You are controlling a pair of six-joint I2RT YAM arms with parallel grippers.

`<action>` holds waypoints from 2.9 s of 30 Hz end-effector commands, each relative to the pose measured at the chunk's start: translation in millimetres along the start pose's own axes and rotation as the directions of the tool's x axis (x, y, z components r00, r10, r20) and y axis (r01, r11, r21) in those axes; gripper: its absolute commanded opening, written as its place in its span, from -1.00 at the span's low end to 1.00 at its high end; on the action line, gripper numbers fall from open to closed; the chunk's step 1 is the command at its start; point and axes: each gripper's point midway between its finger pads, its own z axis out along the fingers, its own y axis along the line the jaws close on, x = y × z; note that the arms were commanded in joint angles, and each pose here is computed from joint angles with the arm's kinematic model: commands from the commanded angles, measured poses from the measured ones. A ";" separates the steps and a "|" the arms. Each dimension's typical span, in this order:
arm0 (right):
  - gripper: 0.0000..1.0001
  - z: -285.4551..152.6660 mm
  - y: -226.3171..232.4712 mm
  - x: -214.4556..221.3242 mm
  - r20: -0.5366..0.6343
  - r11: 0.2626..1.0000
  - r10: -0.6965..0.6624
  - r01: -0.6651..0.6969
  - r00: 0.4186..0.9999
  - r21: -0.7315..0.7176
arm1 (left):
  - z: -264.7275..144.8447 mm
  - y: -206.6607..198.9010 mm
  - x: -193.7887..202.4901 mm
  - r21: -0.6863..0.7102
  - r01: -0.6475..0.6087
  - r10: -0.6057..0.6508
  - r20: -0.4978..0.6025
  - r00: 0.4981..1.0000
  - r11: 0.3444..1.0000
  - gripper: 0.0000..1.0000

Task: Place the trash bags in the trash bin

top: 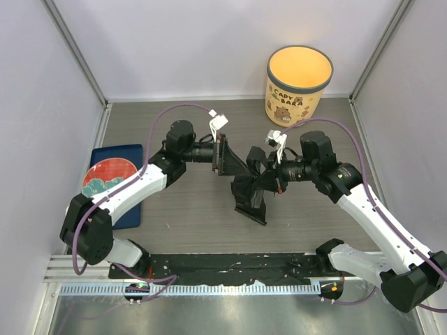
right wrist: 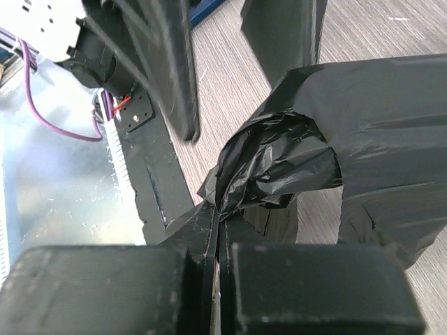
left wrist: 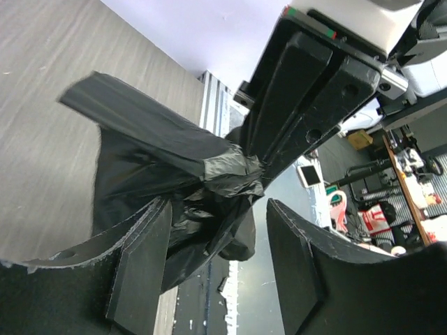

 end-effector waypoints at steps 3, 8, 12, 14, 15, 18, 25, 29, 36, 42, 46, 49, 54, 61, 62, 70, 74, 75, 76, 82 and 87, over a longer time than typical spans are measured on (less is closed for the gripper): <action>-0.99 0.3 6.0 -26.4 0.104 1.000 -0.012 0.015 0.995 -0.023 | 17.1 -14.0 -8.3 0.015 -0.029 0.029 0.004 1.000 0.999 0.15; -0.98 2.3 7.1 -24.2 0.101 0.999 -0.008 0.012 0.995 -0.034 | 23.2 -17.7 -17.6 0.050 -0.025 0.024 0.025 0.999 0.998 -0.14; -0.98 3.8 7.9 -26.3 0.109 0.999 -0.017 0.022 0.994 -0.042 | 25.4 -24.9 -20.6 0.100 -0.032 0.030 0.026 0.999 0.994 -0.53; -0.98 4.2 7.6 -26.2 0.109 0.999 -0.027 0.032 0.994 -0.039 | 24.4 -33.0 -21.9 0.140 -0.056 0.053 0.024 0.998 0.989 -0.41; -0.98 4.4 5.0 -25.9 0.106 0.999 -0.027 0.030 0.994 -0.026 | 23.8 -36.6 -22.3 0.154 -0.056 0.053 0.021 0.998 0.986 -0.26; -0.99 4.5 1.4 -25.6 0.105 0.999 -0.042 0.043 0.994 -0.007 | 22.8 -38.6 -20.9 0.167 -0.051 0.050 0.009 0.999 0.985 0.08; -0.99 7.0 -1.2 -27.3 0.107 0.998 -0.054 0.055 0.993 -0.007 | 27.4 -39.8 -18.5 0.191 -0.036 0.039 -0.015 0.999 0.981 0.04; -0.99 7.4 -2.2 -29.7 0.106 0.998 -0.056 0.056 0.993 -0.002 | 31.4 -34.0 -16.9 0.165 -0.027 0.032 -0.030 0.999 0.986 0.22; -0.99 3.8 1.3 -28.8 0.114 0.998 -0.063 0.063 0.991 -0.002 | 27.9 -16.7 -14.2 0.084 0.011 -0.008 -0.027 1.000 0.996 -0.74; -0.99 -8.2 15.8 -23.0 0.108 0.997 -0.070 0.073 0.992 -0.022 | 0.2 -7.8 -13.3 0.105 -0.017 0.018 -0.011 1.000 0.994 -1.00; -0.98 -24.8 30.0 -16.4 0.087 0.992 -0.124 0.127 0.988 -0.026 | -14.7 -5.0 -8.2 0.094 -0.063 0.067 -0.033 0.997 0.994 -1.00; -0.98 -30.2 35.5 -13.4 0.083 0.991 -0.128 0.131 0.988 -0.031 | -16.9 -12.8 -8.2 0.119 -0.078 0.083 -0.034 0.996 0.990 -1.00; -0.70 -33.3 41.6 -17.1 0.072 0.988 -0.141 0.145 0.987 -0.055 | -17.1 -20.9 -10.9 0.163 -0.082 0.087 -0.025 0.996 0.983 -1.00; -0.99 -26.8 28.0 -15.3 0.066 0.991 -0.133 0.134 0.989 -0.012 | -15.3 -28.7 -19.4 0.172 -0.098 0.101 -0.007 0.995 0.980 -1.00; -0.99 -25.1 26.9 -16.0 0.067 0.992 -0.126 0.128 0.990 -0.015 | -14.8 -29.7 -18.6 0.174 -0.097 0.100 -0.006 0.995 0.980 -1.00; 0.23 -23.9 23.4 -26.8 0.107 0.989 -0.146 0.146 0.983 0.009 | -14.2 -42.3 -5.1 0.234 -0.169 0.184 -0.046 0.982 0.958 -1.00; 0.32 -23.6 23.6 -41.4 0.124 0.980 -0.198 0.200 0.972 0.002 | -15.1 -49.3 9.1 0.253 -0.248 0.279 -0.095 0.955 0.935 -1.00; 0.30 -25.6 32.2 -48.9 0.141 0.975 -0.213 0.219 0.967 -0.034 | -17.1 -47.4 17.6 0.241 -0.215 0.251 -0.131 0.959 0.946 -1.00; 0.28 -25.1 37.3 -52.5 0.148 0.972 -0.215 0.226 0.965 -0.063 | -16.4 -48.1 17.9 0.255 -0.280 0.318 -0.123 0.940 0.926 -1.00; -0.29 -15.2 52.2 -62.1 0.157 0.964 -0.128 0.160 0.979 -0.212 | -16.9 -56.0 23.0 0.286 -0.344 0.392 -0.129 0.911 0.894 -1.00; -0.42 -4.9 54.8 -65.7 0.149 0.953 -0.028 0.071 0.988 -0.294 | -15.4 -57.9 23.6 0.286 -0.354 0.402 -0.130 0.906 0.890 -1.00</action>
